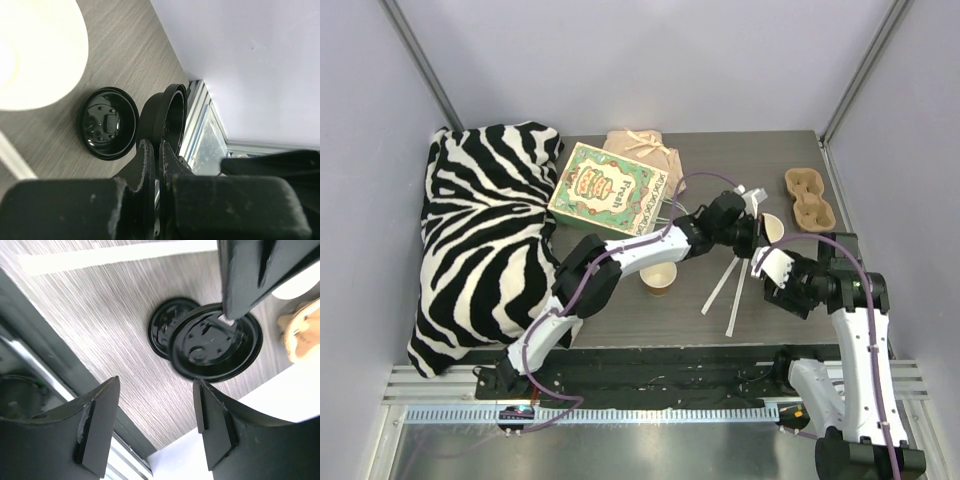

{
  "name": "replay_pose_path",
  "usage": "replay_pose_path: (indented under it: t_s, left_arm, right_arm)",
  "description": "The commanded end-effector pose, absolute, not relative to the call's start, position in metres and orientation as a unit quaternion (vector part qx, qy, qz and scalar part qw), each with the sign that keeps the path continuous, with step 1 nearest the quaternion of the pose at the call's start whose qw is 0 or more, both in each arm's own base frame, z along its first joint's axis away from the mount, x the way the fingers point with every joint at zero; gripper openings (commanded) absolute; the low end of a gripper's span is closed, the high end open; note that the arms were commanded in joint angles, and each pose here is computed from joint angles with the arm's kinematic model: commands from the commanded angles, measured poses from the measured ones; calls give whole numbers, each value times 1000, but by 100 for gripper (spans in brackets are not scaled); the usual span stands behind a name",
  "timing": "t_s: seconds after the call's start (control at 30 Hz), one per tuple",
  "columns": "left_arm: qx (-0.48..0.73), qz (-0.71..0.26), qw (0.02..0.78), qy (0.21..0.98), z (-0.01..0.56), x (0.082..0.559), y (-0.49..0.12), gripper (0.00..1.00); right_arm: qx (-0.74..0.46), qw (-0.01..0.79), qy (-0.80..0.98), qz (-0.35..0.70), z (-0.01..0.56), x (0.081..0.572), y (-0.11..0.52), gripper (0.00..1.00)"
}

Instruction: Pack the takeout coffee

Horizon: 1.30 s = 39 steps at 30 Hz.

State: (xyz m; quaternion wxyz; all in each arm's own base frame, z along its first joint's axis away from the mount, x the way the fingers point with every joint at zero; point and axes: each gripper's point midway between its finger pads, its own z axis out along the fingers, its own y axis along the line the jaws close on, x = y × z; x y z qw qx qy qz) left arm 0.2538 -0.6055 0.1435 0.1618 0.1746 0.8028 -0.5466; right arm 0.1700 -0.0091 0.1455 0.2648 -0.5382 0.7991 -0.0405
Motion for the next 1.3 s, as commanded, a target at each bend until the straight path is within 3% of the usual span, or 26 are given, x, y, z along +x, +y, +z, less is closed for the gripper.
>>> replay_pose_path:
  t_s: [0.0,0.23,0.57,0.8,1.27]
  left_arm:
    - [188,-567,238,765,243,278,-572,0]
    - [179,-568,217,773,274,273,-506,0]
    - [192,-597,126,769,291,243,-404,0]
    - [139,-581,173,783,285,272,-348,0]
    - [103,-560,187,800,272,291,-322,0]
  right_arm:
    - [-526,316,789,34,182,154,25,68]
    - [-462,403,785,91,272,170,54,79]
    - [-544,445,710,40,314,214,60,87]
    - [-610,245,754,15,174,179,34,63]
    - [-653,159,728,-136,67,207,-3,48]
